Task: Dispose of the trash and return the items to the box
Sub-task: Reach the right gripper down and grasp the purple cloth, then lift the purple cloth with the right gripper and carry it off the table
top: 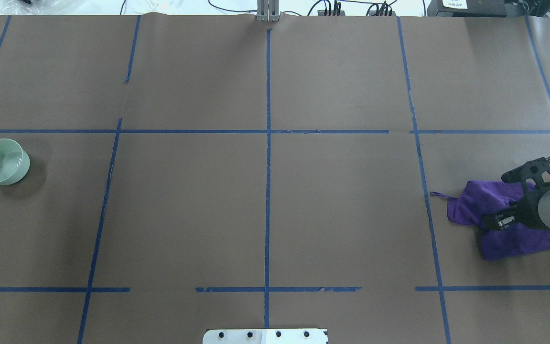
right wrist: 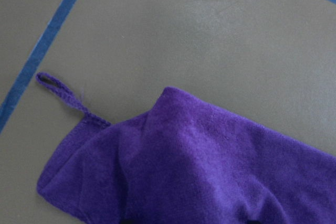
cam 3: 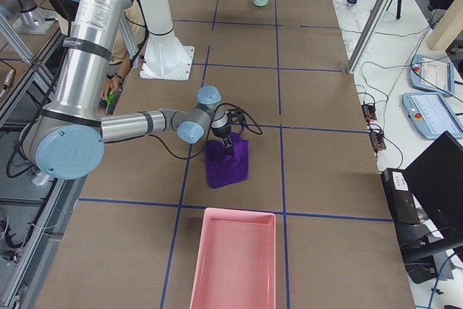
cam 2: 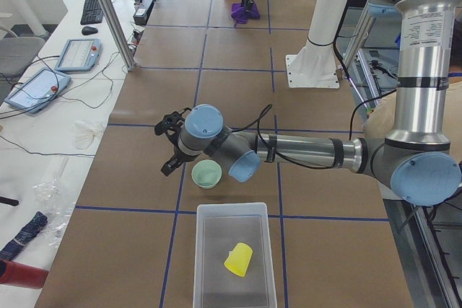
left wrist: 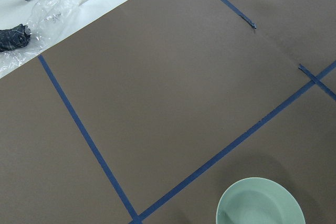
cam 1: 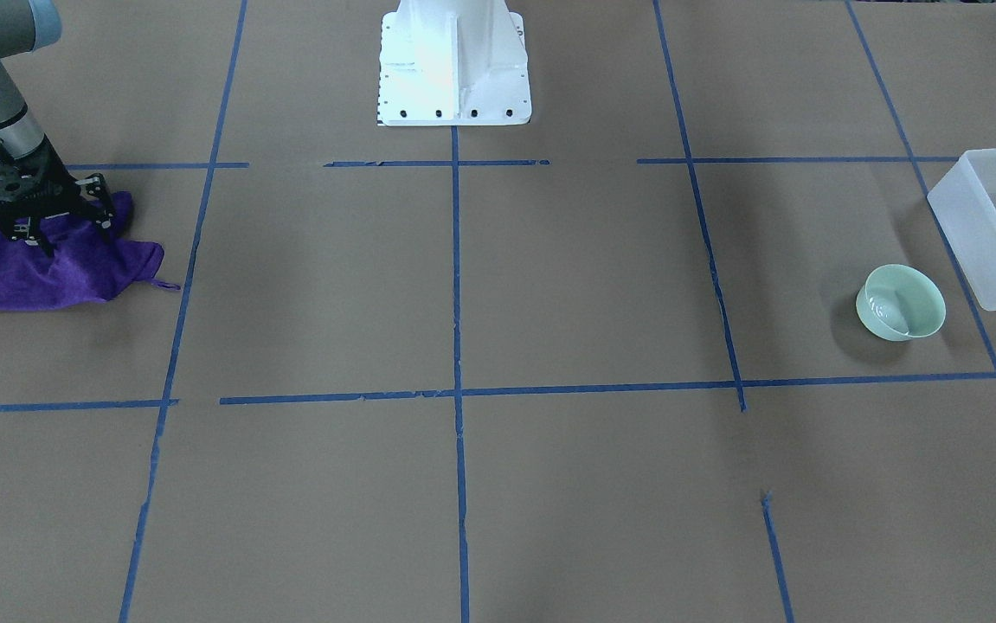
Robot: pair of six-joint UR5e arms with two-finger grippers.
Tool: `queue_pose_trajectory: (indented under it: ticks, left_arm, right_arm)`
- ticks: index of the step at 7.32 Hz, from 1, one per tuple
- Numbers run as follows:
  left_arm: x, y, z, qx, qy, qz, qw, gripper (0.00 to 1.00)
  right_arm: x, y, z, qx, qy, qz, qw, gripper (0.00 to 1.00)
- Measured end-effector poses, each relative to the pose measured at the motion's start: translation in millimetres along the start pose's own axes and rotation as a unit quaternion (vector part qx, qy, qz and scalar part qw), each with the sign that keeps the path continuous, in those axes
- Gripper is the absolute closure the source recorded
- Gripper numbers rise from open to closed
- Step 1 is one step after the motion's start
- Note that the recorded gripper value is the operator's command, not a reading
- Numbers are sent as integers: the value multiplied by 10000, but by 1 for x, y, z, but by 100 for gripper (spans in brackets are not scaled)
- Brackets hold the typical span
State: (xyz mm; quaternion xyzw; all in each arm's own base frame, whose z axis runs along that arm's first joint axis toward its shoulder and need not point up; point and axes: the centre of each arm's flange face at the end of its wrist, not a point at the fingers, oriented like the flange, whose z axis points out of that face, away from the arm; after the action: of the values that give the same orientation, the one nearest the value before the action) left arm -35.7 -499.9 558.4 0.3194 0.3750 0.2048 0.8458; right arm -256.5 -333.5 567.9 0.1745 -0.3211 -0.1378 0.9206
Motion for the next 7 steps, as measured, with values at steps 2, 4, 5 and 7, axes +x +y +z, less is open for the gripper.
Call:
queue_pose_trajectory:
  ticks: [2,4,5,7]
  left_arm:
    - [1,3,-1,0,1,-8,10000,0]
    - [1,4,-2,-3,1,-14,10000,0]
    - [2,4,-3,0,1,-10,10000,0]
    - [3,3,-4,9,-8,-5,10000,0]
  right_arm:
    - [-3,-3,-3,44,-33,-66,10000,100]
    - [21,-16,-20,154,48,-395,9991,100]
    - [61,-29,-41,137,128,-708,9973,100]
    - [166,-55,-104,-5,245,-1298,9912,100]
